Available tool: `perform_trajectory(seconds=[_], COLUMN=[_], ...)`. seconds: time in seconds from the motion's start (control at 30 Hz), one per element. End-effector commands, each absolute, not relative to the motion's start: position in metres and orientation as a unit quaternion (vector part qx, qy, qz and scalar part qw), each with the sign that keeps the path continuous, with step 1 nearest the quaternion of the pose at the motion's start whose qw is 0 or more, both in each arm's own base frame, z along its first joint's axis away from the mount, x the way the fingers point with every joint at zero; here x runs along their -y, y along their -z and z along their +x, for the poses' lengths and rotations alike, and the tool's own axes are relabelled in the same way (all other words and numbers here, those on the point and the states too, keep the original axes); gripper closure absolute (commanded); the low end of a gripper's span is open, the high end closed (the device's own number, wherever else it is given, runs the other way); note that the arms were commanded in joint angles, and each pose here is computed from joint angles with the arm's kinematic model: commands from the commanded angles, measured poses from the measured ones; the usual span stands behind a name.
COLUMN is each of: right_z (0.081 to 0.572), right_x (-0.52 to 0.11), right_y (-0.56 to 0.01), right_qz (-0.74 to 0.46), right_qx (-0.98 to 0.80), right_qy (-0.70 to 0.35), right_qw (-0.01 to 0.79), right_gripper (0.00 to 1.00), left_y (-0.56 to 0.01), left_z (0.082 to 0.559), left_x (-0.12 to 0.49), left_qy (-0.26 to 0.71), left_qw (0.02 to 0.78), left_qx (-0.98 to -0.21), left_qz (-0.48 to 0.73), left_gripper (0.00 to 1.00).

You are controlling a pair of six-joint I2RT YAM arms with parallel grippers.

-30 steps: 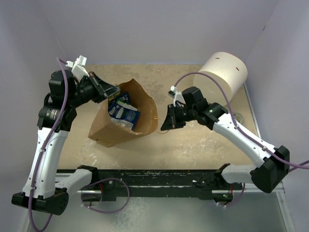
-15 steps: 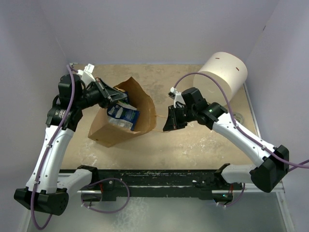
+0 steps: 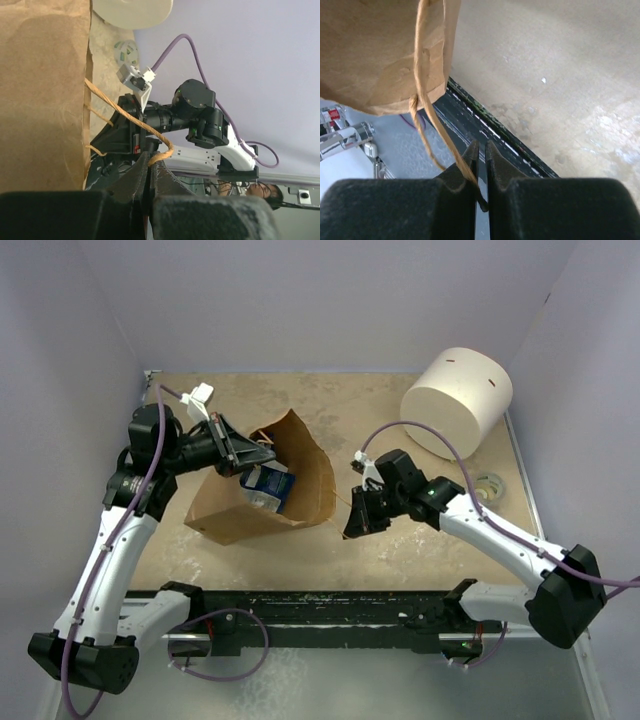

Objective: Take the snacks out of the paper bag
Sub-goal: Adjust the paper bag at the center of the board.

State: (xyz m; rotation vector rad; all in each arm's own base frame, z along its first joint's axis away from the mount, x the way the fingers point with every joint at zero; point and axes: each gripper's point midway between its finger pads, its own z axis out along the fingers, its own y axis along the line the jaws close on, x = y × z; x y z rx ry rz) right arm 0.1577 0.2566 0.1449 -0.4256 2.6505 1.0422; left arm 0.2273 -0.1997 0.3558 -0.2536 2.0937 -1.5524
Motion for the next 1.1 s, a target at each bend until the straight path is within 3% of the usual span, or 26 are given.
perform_trajectory(seconds=[0.0, 0.33, 0.67, 0.87, 1.07], right_z=[0.171, 0.228, 0.249, 0.244, 0.229], right_x=[-0.284, -0.342, -0.463, -0.513, -0.479], right_y=[-0.154, -0.156, -0.185, -0.193, -0.163], right_qz=[-0.158, -0.12, -0.114, -0.104, -0.114], right_qx=[-0.894, -0.879, -0.833, -0.81, -0.839], right_qy=[-0.392, -0.416, -0.516, -0.561, -0.516], right_qw=[0.151, 0.2, 0.161, 0.137, 0.132], right_gripper=[0.89, 0.89, 0.89, 0.89, 0.87], left_y=[-0.373, -0.39, -0.418, -0.423, -0.421], left_z=[0.249, 0.273, 0.295, 0.301, 0.274], left_x=[0.19, 0.177, 0.143, 0.16, 0.182], left_qy=[0.521, 0.459, 0.346, 0.389, 0.481], left_qw=[0.32, 0.37, 0.443, 0.439, 0.413], left_qx=[-0.788, -0.806, -0.827, -0.809, -0.772], left_qz=[-0.079, -0.058, -0.004, 0.03, 0.045], left_gripper=[1.0, 1.0, 1.0, 1.0, 1.0])
